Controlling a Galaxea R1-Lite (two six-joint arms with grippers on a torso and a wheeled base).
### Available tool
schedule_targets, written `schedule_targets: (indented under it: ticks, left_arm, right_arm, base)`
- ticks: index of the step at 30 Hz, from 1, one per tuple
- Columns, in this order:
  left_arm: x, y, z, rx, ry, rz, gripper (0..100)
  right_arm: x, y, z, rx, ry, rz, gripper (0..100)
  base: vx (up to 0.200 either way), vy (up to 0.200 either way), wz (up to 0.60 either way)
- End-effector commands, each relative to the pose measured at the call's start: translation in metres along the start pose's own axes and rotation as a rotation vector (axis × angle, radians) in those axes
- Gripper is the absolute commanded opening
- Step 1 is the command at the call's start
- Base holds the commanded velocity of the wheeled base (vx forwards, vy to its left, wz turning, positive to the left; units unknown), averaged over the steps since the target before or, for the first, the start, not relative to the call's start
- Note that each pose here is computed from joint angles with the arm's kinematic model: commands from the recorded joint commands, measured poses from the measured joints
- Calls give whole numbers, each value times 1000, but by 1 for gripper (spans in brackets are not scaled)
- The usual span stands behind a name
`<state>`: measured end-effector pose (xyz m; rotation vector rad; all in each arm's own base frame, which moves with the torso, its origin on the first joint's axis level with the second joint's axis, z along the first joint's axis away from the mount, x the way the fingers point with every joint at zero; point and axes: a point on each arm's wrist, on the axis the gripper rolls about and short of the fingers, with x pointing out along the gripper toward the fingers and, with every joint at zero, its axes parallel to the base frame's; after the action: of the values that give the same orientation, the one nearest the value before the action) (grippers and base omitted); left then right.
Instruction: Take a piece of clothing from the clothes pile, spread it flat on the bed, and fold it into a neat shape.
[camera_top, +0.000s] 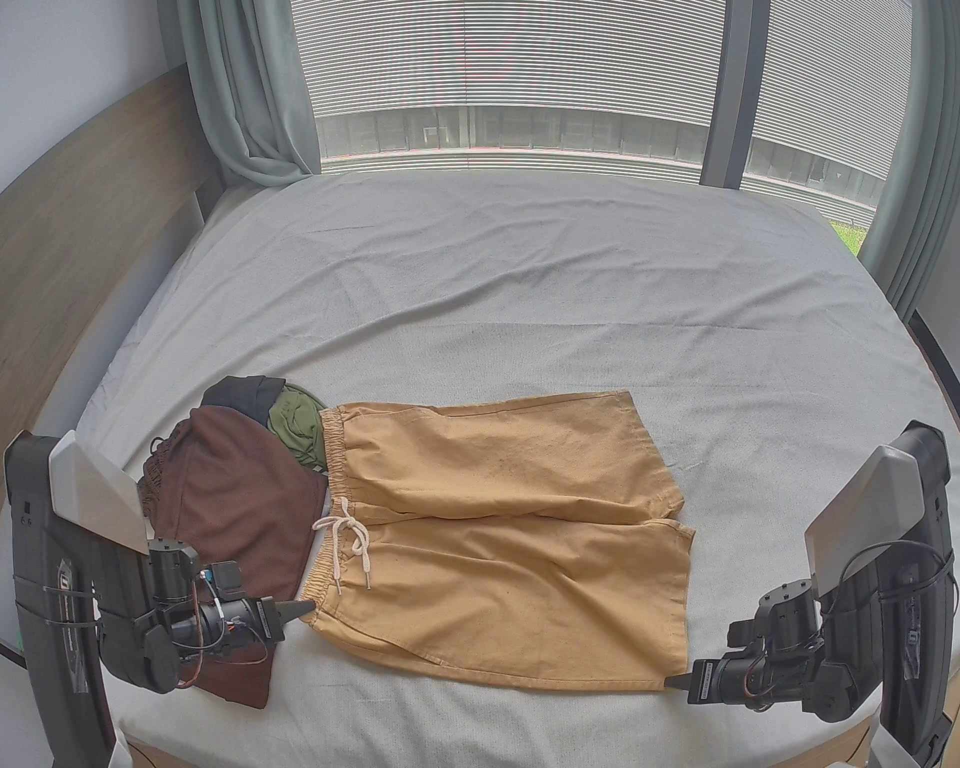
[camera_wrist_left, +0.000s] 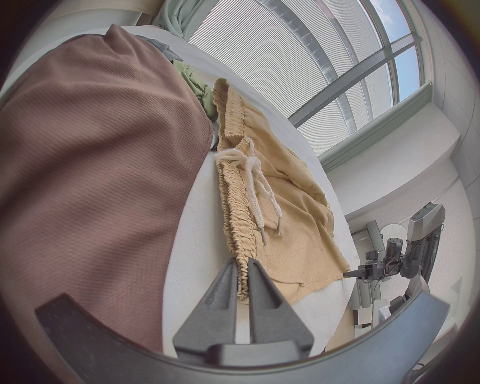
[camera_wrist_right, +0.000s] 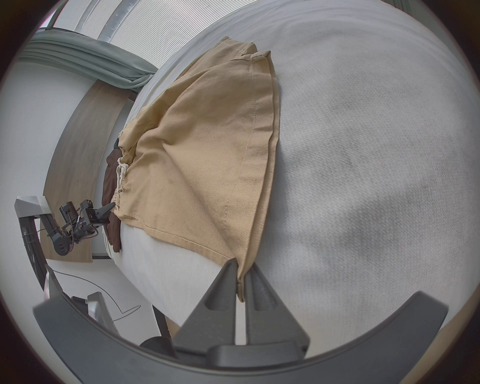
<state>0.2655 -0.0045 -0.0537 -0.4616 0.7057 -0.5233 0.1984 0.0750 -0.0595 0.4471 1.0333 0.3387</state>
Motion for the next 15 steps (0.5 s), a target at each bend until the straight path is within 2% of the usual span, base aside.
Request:
schedule_targets:
  ticks: [1,15]
  left_arm:
    - [-12,-4,-7,4,28,12,0]
    - [-19,-8,-22,28,88,18,0]
  right_arm:
    - [-4,0,-2,1,7,0,0]
    - [-4,-3,-1,10,4,-9,0]
  base:
    - [0,0,0]
    - [0,0,0]
